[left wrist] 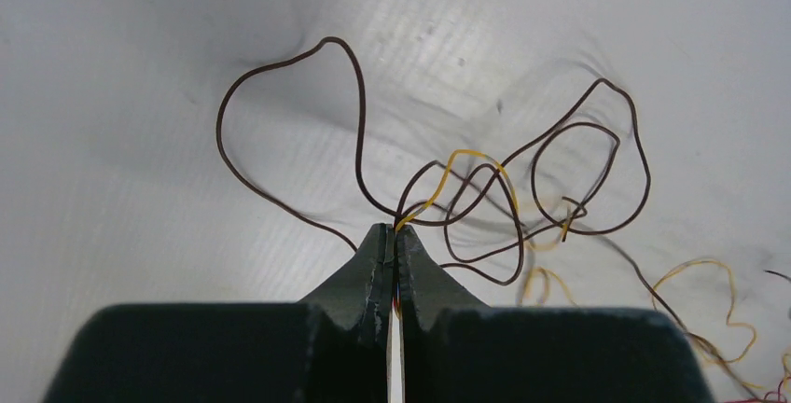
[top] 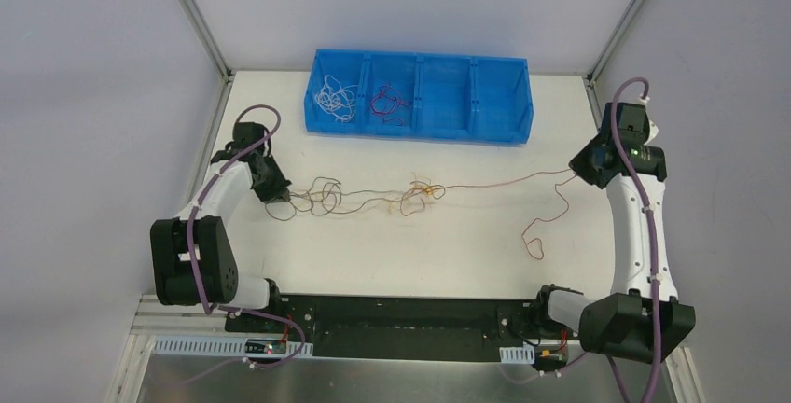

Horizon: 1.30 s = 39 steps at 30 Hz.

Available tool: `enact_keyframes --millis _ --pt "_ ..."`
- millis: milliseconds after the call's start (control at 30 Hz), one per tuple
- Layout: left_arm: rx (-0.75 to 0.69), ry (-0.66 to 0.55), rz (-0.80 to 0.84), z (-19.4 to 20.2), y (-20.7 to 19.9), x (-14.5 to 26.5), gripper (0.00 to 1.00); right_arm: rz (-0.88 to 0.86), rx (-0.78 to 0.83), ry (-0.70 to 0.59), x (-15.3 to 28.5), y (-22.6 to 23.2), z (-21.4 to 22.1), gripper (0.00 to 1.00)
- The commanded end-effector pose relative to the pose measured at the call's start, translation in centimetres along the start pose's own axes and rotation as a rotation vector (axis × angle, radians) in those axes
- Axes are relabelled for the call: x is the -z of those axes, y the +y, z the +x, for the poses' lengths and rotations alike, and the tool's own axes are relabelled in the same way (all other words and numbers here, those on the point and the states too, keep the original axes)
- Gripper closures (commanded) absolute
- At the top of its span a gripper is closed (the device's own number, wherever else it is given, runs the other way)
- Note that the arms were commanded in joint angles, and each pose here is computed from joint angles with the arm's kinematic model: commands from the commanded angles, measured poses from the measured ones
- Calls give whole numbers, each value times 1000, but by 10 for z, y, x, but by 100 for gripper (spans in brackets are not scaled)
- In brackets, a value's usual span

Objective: Untangle the cables

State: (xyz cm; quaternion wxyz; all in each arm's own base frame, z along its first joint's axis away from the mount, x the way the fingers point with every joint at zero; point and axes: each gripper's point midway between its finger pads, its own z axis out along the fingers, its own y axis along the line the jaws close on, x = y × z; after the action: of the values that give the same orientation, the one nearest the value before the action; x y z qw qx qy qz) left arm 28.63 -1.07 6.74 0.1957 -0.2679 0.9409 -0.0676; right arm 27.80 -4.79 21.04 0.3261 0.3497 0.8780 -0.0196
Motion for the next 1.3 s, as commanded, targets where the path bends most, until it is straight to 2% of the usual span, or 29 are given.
enact_keyframes --millis 0,267,367,467,567,733,867,967,1033,1133,1267 --pt "58 -2 -75 -4 30 1 100 18 -70 -123 21 -15 -28 100" --pt "68 19 -55 -9 30 -4 100 2 -107 -131 25 -15 -35 100" --pt "41 80 163 -2 -12 -2 100 -151 -116 -62 24 14 -25 100" --pt "-137 91 308 12 -61 12 100 -284 -114 81 24 42 -3 100" --pt "-295 64 385 26 -97 34 100 -315 -72 127 23 51 14 100" --pt "-394 63 540 42 -140 69 100 -335 63 258 12 69 57 100" --pt "-445 -5 641 44 -164 110 100 -326 221 332 4 90 94 99" --pt "-452 -59 699 38 -175 139 100 -359 270 355 9 104 105 59" --pt "-450 -74 718 35 -179 151 100 -431 293 351 21 121 109 43" --pt "-446 -48 743 40 -184 155 100 -563 345 361 46 153 122 32" --pt "-481 12 745 60 -191 147 100 -763 396 423 81 206 155 31"
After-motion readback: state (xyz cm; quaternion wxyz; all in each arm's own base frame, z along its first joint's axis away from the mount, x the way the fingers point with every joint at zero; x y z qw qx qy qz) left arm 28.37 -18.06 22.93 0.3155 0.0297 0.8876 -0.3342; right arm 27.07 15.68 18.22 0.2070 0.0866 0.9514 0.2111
